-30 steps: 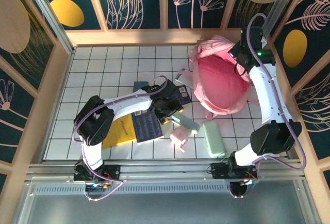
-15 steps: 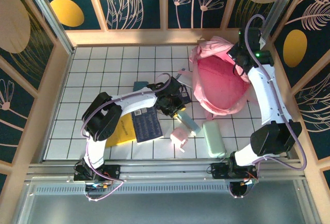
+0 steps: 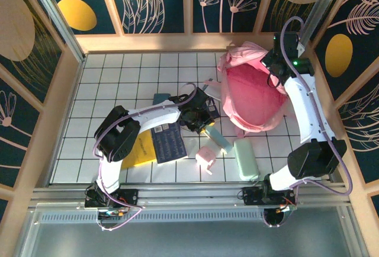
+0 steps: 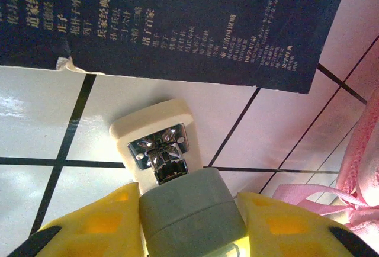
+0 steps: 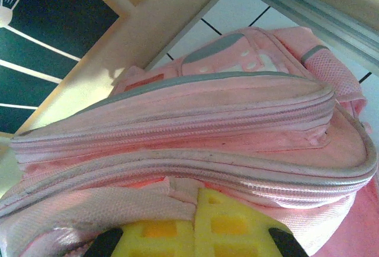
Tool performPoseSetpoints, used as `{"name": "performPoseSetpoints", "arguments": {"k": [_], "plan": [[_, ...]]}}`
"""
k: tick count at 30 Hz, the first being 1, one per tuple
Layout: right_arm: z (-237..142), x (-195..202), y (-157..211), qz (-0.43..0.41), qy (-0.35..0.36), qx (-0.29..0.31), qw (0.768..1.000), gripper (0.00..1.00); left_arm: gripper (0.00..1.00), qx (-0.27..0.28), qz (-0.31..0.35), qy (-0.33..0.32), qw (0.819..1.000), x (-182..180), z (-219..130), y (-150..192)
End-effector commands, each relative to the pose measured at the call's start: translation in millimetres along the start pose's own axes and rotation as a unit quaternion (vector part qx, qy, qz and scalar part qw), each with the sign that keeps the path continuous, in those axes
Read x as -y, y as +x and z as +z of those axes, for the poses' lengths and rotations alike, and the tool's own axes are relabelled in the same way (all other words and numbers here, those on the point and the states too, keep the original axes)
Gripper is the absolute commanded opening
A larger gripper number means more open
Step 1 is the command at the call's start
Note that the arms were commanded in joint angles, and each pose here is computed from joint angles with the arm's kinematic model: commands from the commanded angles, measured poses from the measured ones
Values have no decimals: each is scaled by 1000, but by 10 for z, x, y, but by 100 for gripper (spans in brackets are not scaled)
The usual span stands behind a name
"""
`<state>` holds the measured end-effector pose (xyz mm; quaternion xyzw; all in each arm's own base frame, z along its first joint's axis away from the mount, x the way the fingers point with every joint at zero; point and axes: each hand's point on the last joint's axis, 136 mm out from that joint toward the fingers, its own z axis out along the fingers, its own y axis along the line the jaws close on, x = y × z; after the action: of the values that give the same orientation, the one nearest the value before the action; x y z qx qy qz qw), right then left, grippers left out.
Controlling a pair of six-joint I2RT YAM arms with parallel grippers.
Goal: Pack the student bag
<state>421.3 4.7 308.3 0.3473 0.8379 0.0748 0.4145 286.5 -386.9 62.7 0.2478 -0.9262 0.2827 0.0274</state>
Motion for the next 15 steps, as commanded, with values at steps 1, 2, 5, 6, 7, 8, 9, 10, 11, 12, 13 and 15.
{"name": "performPoseSetpoints", "arguments": {"k": [1,2,5,6,7,8,9,10,11,12,13,15], "plan": [[-330,-142,-359,36,-35,67,996,0,4,9,24,37,999,240,-211,-19],[-329,-142,-352,36,-36,66,996,0,5,4,25,33,999,212,-190,-7],[-320,-142,-336,35,-36,63,997,0,6,-6,32,4,999,98,-171,2],[-319,-145,-336,34,-36,62,997,0,8,-3,33,-15,999,37,-194,-28],[-328,-143,-343,35,-36,63,997,0,10,-2,30,-32,999,-29,-241,-64],[-324,-144,-340,34,-36,62,997,0,11,0,27,-37,999,-42,-300,-94],[-322,-143,-339,35,-36,62,997,0,12,5,23,-41,999,-61,-376,-138],[-322,-136,-336,35,-35,62,997,0,13,15,19,-44,999,-67,-456,-191],[-320,-135,-332,35,-35,62,997,0,14,26,15,-48,998,-79,-540,-244],[-314,-130,-328,35,-34,62,997,0,16,31,12,-48,998,-80,-590,-267],[-311,-127,-324,35,-34,62,997,0,17,30,10,-48,998,-84,-608,-274],[-313,-128,-331,35,-34,64,997,0,18,20,8,-65,998,-163,-564,-272]]}}
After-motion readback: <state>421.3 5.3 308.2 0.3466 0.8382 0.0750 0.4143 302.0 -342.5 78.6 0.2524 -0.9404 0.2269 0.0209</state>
